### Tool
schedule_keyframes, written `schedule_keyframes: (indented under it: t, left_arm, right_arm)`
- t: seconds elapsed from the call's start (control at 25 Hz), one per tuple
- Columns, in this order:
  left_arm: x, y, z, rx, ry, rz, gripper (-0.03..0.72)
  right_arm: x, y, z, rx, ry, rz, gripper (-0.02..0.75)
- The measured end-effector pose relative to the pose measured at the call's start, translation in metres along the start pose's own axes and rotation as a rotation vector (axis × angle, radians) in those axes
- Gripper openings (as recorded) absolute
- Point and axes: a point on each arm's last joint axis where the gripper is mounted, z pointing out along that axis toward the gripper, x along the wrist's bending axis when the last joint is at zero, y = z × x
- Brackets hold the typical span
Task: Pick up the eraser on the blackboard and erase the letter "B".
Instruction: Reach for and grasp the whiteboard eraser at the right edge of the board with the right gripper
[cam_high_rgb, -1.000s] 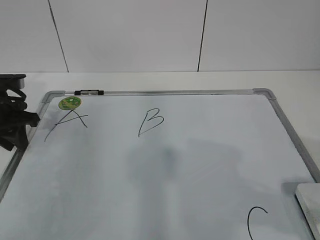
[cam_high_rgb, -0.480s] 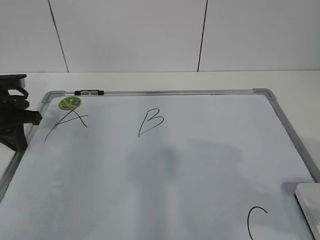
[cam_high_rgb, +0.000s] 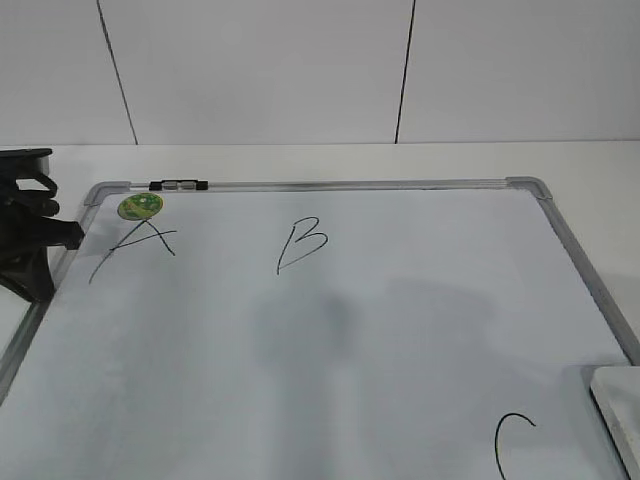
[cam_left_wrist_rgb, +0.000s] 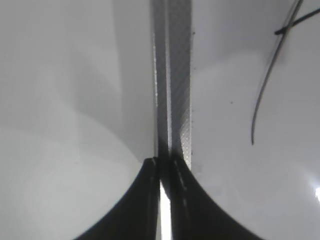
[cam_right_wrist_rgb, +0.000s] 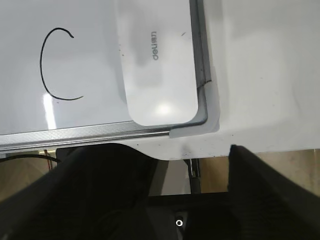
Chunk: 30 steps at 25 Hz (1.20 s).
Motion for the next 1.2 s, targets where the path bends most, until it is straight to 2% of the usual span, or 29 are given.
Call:
schedule_keyframes:
  t: [0.28, 0.72, 1.2]
  left_arm:
    - [0.0, 0.0, 0.0, 0.0, 0.0, 0.0, 0.019]
    - [0.0, 0.0, 0.0, 0.002, -0.002, -0.001, 0.019]
    - [0.0, 0.0, 0.0, 0.002, -0.002, -0.001, 0.019]
  right_arm:
    - [0.002, 0.024, 0.02, 0.029, -0.011, 0.012, 0.669]
    - [0.003, 0.058, 0.074, 0.174, -0.042, 0.002, 0.669]
    - [0.002, 0.075, 0.109, 0.203, -0.056, -0.019, 0.666]
